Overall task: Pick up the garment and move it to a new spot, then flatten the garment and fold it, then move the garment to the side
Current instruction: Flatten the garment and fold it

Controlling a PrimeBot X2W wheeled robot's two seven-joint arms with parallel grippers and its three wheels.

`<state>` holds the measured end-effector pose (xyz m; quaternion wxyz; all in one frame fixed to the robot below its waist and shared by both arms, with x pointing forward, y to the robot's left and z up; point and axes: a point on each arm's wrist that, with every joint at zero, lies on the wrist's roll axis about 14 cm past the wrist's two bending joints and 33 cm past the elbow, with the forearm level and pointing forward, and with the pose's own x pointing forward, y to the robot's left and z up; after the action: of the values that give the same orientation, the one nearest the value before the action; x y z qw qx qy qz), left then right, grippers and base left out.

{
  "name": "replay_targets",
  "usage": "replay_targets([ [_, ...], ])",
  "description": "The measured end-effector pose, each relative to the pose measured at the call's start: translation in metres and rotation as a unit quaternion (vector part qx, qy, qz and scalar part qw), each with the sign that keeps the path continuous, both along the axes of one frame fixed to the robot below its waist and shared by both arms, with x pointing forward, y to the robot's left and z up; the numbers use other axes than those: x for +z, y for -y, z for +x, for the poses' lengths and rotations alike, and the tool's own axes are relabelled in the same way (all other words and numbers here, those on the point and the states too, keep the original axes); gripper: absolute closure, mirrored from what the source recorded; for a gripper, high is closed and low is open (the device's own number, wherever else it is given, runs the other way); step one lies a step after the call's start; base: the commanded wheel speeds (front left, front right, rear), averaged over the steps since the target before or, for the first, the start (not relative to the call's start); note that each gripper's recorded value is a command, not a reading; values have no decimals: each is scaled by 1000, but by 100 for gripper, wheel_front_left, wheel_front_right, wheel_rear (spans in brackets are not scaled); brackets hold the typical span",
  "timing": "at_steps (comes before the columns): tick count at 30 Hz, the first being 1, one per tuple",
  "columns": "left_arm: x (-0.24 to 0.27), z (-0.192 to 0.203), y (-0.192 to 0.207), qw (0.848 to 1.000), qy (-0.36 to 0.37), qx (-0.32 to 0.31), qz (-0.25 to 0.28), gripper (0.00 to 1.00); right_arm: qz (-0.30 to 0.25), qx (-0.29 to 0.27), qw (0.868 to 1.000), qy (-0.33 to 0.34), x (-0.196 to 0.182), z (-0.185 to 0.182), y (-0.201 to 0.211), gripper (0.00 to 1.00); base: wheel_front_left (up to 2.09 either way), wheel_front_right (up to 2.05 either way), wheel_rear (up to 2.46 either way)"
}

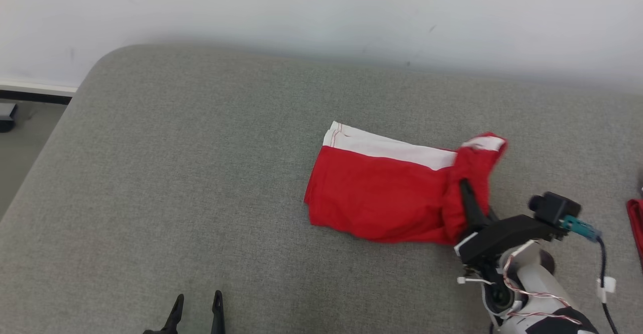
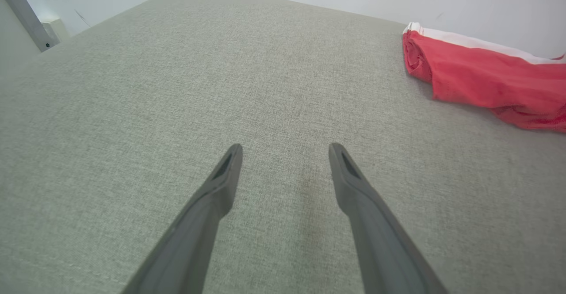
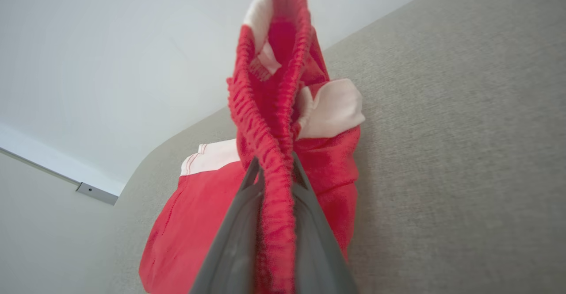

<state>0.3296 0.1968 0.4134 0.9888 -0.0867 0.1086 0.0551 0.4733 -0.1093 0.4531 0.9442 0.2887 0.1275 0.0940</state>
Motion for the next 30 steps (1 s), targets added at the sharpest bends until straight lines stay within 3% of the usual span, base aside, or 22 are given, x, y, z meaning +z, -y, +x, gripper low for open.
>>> replay_targets([
  [8,-1,-7,-5,1000,-3,10,-1,0,36,96,994,28,28,-7,-67,100,0,0,0],
  [15,0,-17,-11,1000,-3,23,1,0,34,131,990,27,26,-4,-109,100,0,0,0],
  [17,0,-21,-15,1000,-4,30,2,0,29,135,990,27,24,-1,-118,80,0,0,0],
  [18,0,-23,-17,999,-4,34,2,0,27,137,990,28,23,1,-123,56,0,0,0],
  [19,0,-25,-20,999,-4,39,3,0,26,139,990,28,23,3,-127,23,0,0,0],
  [20,-1,-27,-23,999,-6,44,3,0,23,145,989,30,23,4,-134,2,0,0,0],
  [30,-4,-39,-42,996,-16,84,10,0,22,157,986,52,31,15,-161,0,0,0,0],
])
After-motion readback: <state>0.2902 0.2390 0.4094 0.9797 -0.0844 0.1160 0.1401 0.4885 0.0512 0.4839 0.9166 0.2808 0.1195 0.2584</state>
